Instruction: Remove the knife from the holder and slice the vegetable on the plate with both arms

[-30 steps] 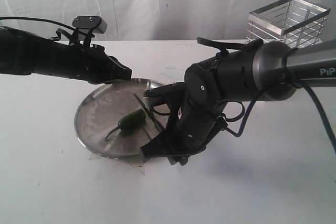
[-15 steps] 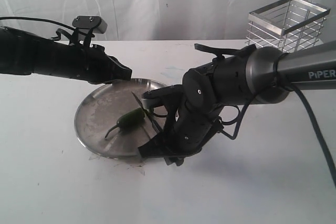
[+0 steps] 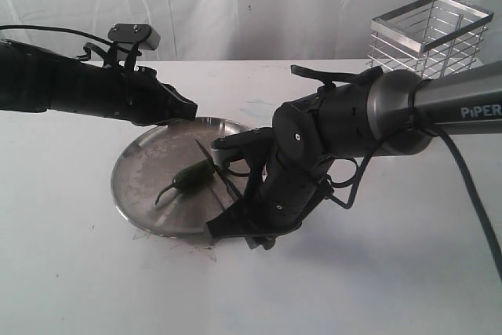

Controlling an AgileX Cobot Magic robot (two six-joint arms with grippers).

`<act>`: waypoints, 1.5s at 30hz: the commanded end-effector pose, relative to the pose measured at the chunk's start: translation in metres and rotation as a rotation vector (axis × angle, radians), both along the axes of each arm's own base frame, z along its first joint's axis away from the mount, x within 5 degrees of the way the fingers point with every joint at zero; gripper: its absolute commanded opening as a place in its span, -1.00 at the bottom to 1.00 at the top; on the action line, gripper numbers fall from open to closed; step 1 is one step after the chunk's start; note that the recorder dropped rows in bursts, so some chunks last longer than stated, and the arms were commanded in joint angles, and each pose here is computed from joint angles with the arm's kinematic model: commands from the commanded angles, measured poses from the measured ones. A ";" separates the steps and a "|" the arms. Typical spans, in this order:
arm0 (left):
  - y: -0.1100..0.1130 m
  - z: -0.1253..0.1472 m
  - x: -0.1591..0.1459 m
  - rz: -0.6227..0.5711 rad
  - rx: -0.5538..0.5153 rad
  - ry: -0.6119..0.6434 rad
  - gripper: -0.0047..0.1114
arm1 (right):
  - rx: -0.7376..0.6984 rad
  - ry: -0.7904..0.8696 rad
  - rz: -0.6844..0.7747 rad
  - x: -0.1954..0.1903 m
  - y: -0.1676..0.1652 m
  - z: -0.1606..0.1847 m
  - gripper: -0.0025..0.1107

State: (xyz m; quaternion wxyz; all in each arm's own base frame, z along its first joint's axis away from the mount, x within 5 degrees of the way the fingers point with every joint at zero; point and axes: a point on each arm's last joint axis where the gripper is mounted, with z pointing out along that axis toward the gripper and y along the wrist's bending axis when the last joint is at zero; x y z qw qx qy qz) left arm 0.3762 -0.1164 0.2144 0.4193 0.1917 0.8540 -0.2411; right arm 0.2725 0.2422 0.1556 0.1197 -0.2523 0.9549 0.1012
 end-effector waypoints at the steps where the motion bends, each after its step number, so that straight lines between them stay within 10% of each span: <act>1: -0.002 0.004 0.000 -0.008 -0.023 -0.004 -0.92 | 0.002 -0.002 0.001 0.001 -0.003 0.000 -0.96; 45: -0.005 -0.033 0.005 -0.027 -0.026 0.093 -0.92 | -0.013 0.027 0.012 0.001 -0.002 -0.010 -0.96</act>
